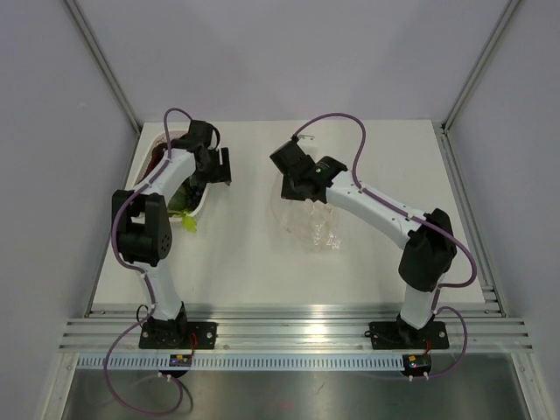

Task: Place the food in the zip-top bag and seal the zipper
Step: Pick up the fake fruit from the bin.

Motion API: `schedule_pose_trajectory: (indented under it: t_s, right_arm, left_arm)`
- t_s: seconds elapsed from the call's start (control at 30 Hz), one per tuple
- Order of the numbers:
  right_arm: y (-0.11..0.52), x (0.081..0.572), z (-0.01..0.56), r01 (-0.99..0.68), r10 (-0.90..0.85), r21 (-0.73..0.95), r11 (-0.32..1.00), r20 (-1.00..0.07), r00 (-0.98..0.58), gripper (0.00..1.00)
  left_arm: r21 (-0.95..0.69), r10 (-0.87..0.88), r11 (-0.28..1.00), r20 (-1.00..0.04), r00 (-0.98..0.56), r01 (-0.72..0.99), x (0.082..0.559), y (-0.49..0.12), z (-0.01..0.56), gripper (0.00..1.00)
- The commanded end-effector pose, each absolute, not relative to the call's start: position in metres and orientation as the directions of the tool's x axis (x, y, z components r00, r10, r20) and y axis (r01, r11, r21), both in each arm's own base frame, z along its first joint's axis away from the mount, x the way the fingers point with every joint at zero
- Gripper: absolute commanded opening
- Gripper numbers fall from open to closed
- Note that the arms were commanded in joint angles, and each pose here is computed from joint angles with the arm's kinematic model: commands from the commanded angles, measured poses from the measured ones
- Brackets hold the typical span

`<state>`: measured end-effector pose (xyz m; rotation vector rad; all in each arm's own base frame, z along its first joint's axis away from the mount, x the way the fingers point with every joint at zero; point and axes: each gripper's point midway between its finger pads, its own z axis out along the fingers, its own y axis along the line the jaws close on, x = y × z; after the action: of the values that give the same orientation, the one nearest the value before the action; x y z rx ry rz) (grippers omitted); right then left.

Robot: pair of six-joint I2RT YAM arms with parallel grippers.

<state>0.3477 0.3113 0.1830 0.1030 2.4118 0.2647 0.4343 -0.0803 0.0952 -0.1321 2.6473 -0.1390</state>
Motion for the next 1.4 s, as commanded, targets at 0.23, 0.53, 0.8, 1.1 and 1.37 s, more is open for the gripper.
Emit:
schedule_pose_trajectory:
  t_s: [0.23,0.53,0.8,1.1,1.37]
  right_arm:
    - [0.313,0.348,0.210,-0.012,0.185,0.278,0.960,-0.669,-0.719,0.00]
    - [0.313,0.345,0.210,-0.041,0.168,0.282,0.959,-0.676,-0.718,0.00]
    - [0.311,0.344,0.205,-0.050,0.147,0.263,0.963,-0.675,-0.723,0.00]
    - [0.309,0.344,0.208,-0.055,0.141,0.258,0.965,-0.682,-0.718,0.00]
    - [0.310,0.344,0.205,-0.061,0.133,0.255,0.965,-0.678,-0.723,0.00]
  left_arm:
    - [-0.145,-0.134,0.988,-0.625,-0.769,-0.054,0.458,-0.080,0.151,0.79]
    - [-0.124,-0.210,0.977,-0.685,-0.698,-0.173,0.499,-0.046,0.188,0.94]
    - [-0.135,-0.250,0.967,-0.648,-0.719,-0.215,0.533,-0.042,0.165,0.97]
    - [-0.187,-0.280,0.960,-0.618,-0.735,-0.208,0.540,-0.037,0.156,0.99]
    - [-0.183,-0.304,0.951,-0.709,-0.636,-0.251,0.539,-0.023,0.185,0.94]
